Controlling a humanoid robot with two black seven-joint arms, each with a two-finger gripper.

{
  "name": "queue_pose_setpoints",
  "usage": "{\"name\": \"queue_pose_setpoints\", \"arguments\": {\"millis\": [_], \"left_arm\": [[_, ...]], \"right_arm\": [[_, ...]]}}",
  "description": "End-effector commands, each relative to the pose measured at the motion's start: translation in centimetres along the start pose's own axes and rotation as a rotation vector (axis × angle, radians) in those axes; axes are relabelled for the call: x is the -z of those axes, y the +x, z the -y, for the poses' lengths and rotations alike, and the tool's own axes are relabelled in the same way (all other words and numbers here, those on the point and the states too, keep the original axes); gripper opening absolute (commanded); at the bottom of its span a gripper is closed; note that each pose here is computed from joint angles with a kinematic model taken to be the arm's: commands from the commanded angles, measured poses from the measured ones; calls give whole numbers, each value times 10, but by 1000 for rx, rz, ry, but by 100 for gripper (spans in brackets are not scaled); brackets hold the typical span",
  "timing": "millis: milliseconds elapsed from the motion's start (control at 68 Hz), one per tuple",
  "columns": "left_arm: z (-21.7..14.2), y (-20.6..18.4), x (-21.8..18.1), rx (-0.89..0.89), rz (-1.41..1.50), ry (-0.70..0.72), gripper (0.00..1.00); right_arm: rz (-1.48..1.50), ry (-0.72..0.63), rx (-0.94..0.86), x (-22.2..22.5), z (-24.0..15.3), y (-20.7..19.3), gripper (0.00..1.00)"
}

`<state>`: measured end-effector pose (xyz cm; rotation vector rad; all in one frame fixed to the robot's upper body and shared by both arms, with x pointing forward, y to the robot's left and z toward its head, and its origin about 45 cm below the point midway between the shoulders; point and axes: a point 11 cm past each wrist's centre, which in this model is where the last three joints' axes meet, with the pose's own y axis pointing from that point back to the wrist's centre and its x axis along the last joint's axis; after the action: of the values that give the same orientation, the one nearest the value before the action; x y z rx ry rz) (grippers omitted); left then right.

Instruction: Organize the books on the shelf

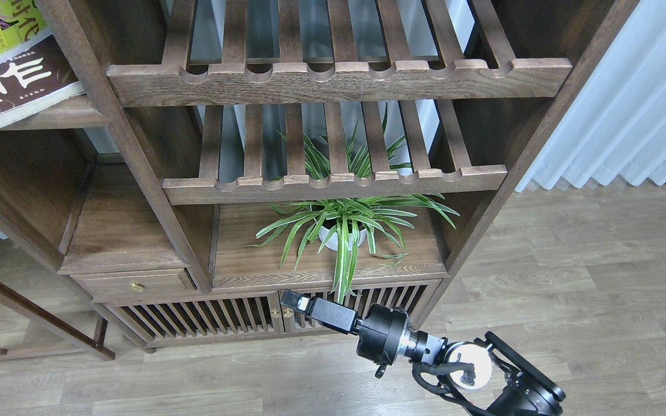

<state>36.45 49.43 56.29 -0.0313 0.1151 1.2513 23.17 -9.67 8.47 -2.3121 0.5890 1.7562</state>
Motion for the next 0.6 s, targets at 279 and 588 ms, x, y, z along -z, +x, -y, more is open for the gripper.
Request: {"name": "queue_pose_setpoints", "arguments": {"millis": [279, 588], "left_arm": [[-86, 62, 61, -289, 47, 314, 99], [-109, 89, 151, -372, 0, 478, 99]], "right_arm": [[0, 4, 0, 1, 0, 0, 99], [-1, 9, -1, 3, -1, 0, 99]]}}
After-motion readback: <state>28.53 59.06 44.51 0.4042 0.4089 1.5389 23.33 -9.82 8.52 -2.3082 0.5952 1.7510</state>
